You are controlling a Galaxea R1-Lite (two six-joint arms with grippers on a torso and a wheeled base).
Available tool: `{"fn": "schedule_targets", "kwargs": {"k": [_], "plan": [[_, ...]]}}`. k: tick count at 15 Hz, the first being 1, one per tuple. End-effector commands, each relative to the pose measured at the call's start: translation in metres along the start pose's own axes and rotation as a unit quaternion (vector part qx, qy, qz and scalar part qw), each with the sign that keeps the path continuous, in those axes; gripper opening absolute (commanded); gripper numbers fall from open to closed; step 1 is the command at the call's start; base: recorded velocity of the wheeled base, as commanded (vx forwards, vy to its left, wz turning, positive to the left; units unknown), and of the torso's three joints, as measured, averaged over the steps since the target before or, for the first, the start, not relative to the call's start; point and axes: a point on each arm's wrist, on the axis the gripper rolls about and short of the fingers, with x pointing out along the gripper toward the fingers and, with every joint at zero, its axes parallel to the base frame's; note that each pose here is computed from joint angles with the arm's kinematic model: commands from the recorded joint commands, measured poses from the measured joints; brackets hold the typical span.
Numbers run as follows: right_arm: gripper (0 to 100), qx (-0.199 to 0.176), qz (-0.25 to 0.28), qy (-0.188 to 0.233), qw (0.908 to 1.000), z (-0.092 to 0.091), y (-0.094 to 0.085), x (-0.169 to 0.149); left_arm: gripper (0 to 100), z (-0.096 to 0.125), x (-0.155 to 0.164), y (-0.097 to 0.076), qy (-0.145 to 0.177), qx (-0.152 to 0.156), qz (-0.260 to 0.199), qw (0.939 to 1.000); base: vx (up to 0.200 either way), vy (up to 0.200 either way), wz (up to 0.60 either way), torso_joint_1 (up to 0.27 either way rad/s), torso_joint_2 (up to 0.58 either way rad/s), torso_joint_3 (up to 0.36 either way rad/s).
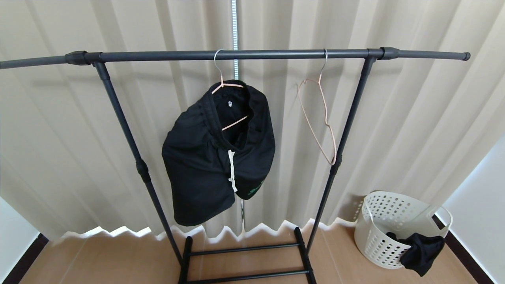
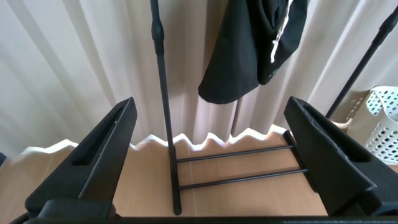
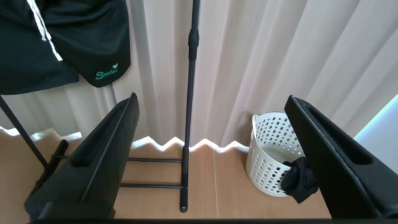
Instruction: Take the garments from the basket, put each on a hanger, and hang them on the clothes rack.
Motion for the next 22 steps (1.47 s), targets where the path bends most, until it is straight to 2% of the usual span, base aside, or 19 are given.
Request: {"fn": "schedule_targets", "kwargs": {"k": [1, 12, 22], "plan": [[100, 0.0, 0.0, 0.001, 1.0, 0.0, 0.0, 0.0001, 100, 0.0, 0.0001, 0.0, 0.001, 0.0, 0.0, 1.0, 0.0, 0.0, 0.0, -0.222, 0.55, 0.33], [100, 0.0, 0.0, 0.001, 1.0, 0.0, 0.0, 0.0001, 100, 0.0, 0.0001, 0.0, 0.001, 0.0, 0.0, 1.0, 0.0, 0.0, 0.0, -0.187, 0.52, 0.33], [100, 0.0, 0.0, 0.0, 1.0, 0.0002, 0.0, 0.0001, 100, 0.0, 0.0001, 0.0, 0.001, 0.0, 0.0, 1.0, 0.0, 0.0, 0.0, -0.101, 0.46, 0.359]]}}
